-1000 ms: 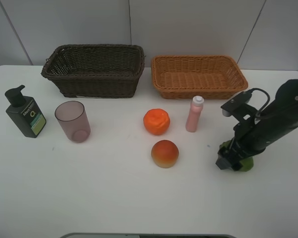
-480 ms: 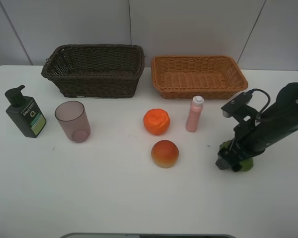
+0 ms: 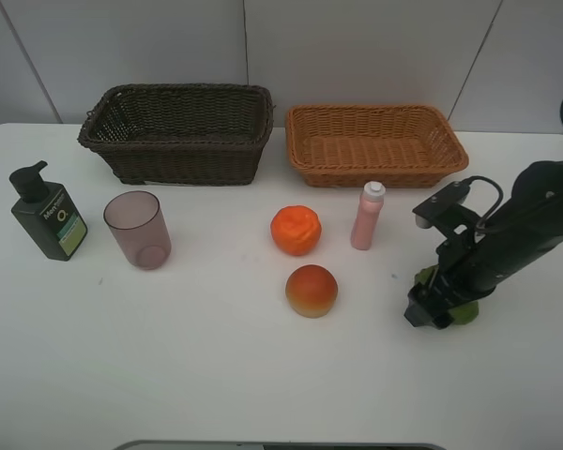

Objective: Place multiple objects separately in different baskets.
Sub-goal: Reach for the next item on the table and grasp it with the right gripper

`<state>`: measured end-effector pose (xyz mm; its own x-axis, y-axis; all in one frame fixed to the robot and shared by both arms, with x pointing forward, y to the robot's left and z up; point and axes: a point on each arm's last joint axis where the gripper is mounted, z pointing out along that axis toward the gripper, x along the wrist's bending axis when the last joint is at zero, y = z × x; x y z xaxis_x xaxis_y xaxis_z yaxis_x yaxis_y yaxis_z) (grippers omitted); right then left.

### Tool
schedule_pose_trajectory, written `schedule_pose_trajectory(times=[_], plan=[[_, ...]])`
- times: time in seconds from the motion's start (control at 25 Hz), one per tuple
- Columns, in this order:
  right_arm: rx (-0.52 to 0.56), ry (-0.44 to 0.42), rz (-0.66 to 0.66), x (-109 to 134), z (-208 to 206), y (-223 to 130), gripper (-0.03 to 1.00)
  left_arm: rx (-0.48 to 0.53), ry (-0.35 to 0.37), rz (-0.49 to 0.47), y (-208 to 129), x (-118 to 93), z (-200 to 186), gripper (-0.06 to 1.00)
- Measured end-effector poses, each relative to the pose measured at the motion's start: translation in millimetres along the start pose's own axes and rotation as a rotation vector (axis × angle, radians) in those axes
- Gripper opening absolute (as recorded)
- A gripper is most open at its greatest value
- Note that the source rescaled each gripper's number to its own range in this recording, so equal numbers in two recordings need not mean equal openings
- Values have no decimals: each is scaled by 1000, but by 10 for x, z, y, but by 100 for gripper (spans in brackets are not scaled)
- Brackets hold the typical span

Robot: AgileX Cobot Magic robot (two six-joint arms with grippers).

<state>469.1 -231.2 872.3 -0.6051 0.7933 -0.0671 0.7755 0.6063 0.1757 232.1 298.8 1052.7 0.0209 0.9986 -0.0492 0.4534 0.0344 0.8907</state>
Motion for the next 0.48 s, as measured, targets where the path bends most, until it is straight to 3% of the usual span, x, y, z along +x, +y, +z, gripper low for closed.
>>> schedule_pose_trajectory(times=[0.04,0.12,0.16,0.48], plan=[[-2,0,3,0,1,2,71,0,0,0,0,0,0,89],[-12,-2,6,-3,8,11,47,0,0,0,0,0,0,89],[-15,-3,8,-4,8,15,41,0,0,0,0,0,0,89],[-20,-5,8,-5,8,19,41,0,0,0,0,0,0,89]])
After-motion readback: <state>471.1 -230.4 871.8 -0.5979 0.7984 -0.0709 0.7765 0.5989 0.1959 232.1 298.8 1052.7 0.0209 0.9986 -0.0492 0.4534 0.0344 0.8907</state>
